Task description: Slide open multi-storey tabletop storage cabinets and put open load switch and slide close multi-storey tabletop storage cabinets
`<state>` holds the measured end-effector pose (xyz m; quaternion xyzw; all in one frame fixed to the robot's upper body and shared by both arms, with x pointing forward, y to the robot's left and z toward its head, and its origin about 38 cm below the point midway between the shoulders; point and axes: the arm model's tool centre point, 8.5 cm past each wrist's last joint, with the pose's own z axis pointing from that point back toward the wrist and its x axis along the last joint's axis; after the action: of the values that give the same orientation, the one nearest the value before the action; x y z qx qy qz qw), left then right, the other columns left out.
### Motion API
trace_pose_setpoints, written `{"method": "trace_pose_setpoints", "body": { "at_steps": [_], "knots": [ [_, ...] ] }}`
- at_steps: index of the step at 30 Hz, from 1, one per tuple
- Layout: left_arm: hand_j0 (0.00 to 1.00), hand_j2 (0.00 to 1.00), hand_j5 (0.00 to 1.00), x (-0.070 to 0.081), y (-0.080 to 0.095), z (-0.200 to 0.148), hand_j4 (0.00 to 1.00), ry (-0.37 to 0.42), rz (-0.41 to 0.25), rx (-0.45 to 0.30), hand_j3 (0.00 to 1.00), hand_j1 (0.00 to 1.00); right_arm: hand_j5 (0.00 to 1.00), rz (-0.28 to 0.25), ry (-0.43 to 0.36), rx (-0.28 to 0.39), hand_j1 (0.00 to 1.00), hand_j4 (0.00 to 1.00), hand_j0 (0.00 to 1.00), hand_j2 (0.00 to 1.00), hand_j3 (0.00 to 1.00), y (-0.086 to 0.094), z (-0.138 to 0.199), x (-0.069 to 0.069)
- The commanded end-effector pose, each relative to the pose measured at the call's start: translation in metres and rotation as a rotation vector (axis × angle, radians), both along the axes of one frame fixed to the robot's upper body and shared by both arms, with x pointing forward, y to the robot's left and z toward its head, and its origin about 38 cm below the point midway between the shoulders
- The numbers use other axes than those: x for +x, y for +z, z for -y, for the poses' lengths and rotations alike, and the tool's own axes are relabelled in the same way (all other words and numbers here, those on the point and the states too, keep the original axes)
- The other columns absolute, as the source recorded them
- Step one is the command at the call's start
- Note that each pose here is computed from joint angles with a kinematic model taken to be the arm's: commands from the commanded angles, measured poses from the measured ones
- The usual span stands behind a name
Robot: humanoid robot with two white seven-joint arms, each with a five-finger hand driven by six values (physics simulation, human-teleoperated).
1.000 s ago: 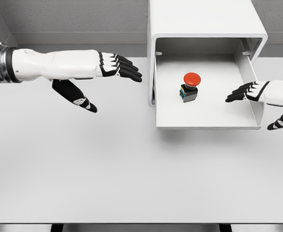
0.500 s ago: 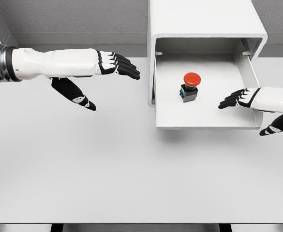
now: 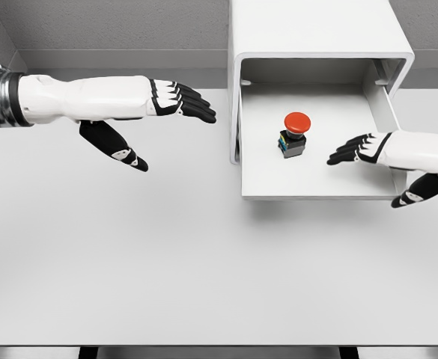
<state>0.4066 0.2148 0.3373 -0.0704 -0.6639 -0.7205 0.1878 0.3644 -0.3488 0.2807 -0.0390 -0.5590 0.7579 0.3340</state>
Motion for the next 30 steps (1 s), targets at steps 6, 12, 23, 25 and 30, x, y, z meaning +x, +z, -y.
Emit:
{"method": "trace_pose_setpoints", "body": {
  "at_steps": [6, 12, 23, 25, 30],
  "knots": [
    [1.00, 1.00, 1.00, 0.000, 0.001, 0.000, 1.00, 0.002, -0.006, -0.007, 1.00, 1.00, 1.00, 0.004, -0.001, 0.009, 1.00, 1.00, 1.00, 1.00, 1.00, 0.002, -0.002, 0.003],
    [1.00, 1.00, 1.00, 0.000, 0.001, -0.001, 1.00, 0.004, -0.005, -0.005, 1.00, 1.00, 1.00, 0.062, 0.017, 0.009, 1.00, 1.00, 1.00, 1.00, 1.00, 0.012, -0.010, 0.012],
    [1.00, 1.00, 1.00, 0.000, -0.001, -0.003, 1.00, 0.007, -0.011, -0.004, 1.00, 1.00, 1.00, 0.119, -0.059, 0.031, 1.00, 1.00, 1.00, 1.00, 1.00, 0.012, -0.004, 0.054],
    [1.00, 1.00, 1.00, -0.001, -0.009, -0.006, 1.00, 0.015, -0.029, 0.000, 1.00, 1.00, 1.00, 0.133, -0.071, 0.036, 1.00, 1.00, 1.00, 1.00, 1.00, 0.013, -0.006, 0.064],
    [1.00, 1.00, 1.00, 0.003, -0.017, -0.020, 1.00, 0.058, -0.051, 0.013, 1.00, 1.00, 1.00, 0.172, -0.056, 0.033, 1.00, 1.00, 1.00, 1.00, 1.00, 0.020, -0.016, 0.074]
  ]
}}
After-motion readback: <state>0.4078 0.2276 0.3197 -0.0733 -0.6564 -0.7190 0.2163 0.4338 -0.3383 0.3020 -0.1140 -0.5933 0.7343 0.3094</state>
